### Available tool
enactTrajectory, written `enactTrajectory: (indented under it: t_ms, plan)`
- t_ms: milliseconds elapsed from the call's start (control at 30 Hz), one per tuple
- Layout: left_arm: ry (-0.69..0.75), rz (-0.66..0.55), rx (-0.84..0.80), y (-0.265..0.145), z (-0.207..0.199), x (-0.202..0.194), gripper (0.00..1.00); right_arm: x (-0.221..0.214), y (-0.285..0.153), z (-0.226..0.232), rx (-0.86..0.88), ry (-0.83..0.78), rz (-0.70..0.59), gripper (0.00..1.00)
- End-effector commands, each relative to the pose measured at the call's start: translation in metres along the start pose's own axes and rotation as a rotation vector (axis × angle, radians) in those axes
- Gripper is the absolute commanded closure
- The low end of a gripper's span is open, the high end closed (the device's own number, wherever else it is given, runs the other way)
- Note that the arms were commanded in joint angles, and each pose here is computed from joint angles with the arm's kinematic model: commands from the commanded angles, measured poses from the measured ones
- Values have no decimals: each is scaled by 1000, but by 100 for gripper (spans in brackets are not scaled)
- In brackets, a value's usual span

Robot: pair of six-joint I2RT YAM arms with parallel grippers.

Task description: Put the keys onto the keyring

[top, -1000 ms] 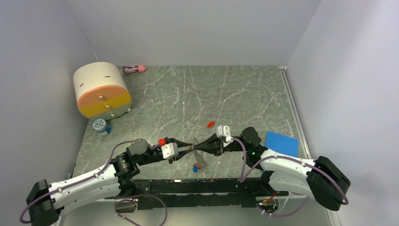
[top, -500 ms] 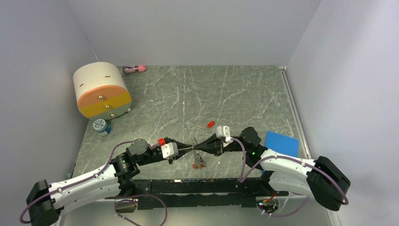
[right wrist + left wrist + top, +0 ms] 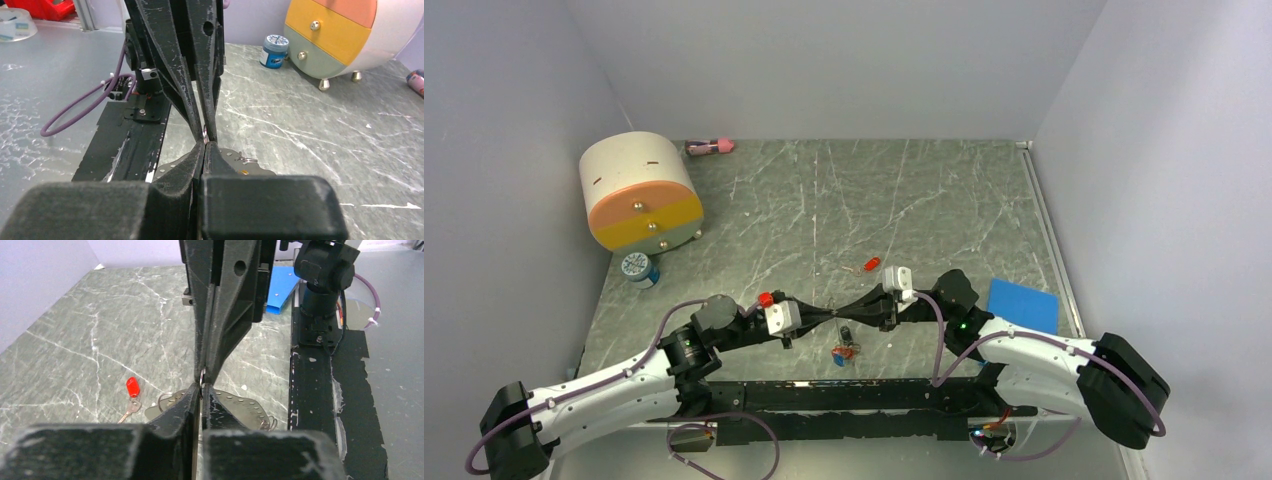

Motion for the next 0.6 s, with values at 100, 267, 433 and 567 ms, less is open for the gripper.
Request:
enactTrajectory:
  t_ms: [100, 267, 433, 567]
  plan:
    - [7, -65, 0, 5, 2, 24, 97, 15, 4, -1, 3, -41, -49, 100]
    - [-9, 10, 32, 3, 6, 16, 97, 18, 0, -4, -44, -43, -44, 51]
    - [-2, 69, 58, -1, 10, 14, 97, 19, -14, -11, -173, -85, -26, 9]
    - [-3, 104, 69, -3, 12, 15, 98, 23, -23, -21, -286, -78, 0, 1]
Point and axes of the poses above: each gripper's point midway between its finger pads, its own y axis out along the fingers, its own z axis along the line the jaws close on, x = y × z, the point moved 5 cm from there along -y, back along the fingers, and after that the axes turned 3 degrees about -y, right-handed, at the moved point
